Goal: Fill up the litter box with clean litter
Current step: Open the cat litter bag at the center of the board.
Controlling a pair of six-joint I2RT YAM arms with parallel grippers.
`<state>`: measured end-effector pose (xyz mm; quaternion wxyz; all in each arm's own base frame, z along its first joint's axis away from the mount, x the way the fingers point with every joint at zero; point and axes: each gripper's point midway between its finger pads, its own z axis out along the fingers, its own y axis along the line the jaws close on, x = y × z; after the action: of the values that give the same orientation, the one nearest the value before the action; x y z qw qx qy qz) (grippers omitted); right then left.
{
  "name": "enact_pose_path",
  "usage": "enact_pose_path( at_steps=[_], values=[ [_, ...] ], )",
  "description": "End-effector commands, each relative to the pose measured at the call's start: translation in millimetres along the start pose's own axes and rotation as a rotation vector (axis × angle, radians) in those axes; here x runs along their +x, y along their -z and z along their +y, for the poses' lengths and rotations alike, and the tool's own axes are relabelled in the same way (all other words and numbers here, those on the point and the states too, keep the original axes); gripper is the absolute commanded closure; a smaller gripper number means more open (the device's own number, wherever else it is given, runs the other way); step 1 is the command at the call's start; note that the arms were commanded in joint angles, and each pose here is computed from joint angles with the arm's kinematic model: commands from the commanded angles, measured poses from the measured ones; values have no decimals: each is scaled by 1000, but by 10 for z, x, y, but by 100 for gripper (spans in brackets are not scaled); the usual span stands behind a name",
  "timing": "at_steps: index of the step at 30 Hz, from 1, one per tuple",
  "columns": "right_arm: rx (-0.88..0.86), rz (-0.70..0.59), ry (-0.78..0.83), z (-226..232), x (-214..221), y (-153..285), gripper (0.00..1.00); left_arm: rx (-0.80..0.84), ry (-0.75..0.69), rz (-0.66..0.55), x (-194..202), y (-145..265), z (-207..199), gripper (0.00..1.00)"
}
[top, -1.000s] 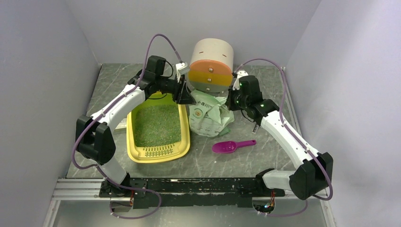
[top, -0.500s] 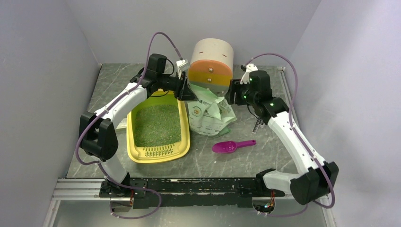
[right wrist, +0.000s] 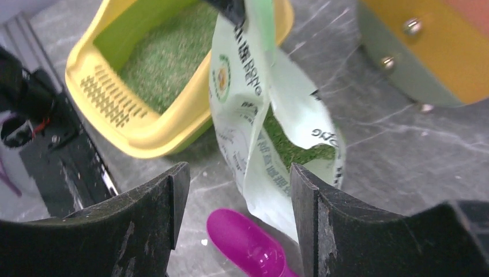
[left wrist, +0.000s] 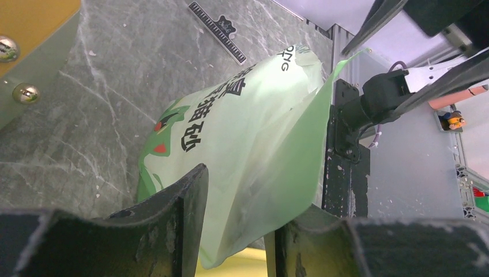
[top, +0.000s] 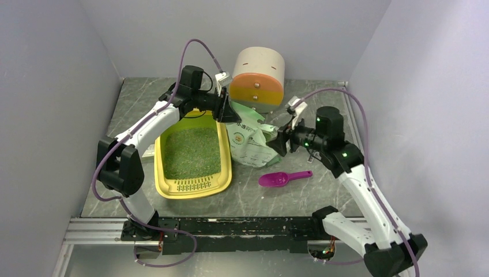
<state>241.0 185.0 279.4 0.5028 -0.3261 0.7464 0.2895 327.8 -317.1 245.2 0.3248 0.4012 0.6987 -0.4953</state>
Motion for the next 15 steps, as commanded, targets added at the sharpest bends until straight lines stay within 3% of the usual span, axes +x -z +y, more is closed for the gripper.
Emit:
enact_pose_path(
  at_steps=[1, 6, 13, 15],
  values=[
    [-116, 143, 45, 136, 405, -165, 33, 9, -22, -9, -19, -20, -10, 57],
    [-112, 276, 73, 131, 710, -229, 37, 6, -22, -8, -26, -12, -14, 57],
    [-8, 254, 152, -37, 754, -420, 36, 5, -26, -14, -56, -3, -29, 57],
    [13, 250, 183, -62, 768, -499, 40, 5, -28, -12, -60, 2, -32, 57]
  ],
)
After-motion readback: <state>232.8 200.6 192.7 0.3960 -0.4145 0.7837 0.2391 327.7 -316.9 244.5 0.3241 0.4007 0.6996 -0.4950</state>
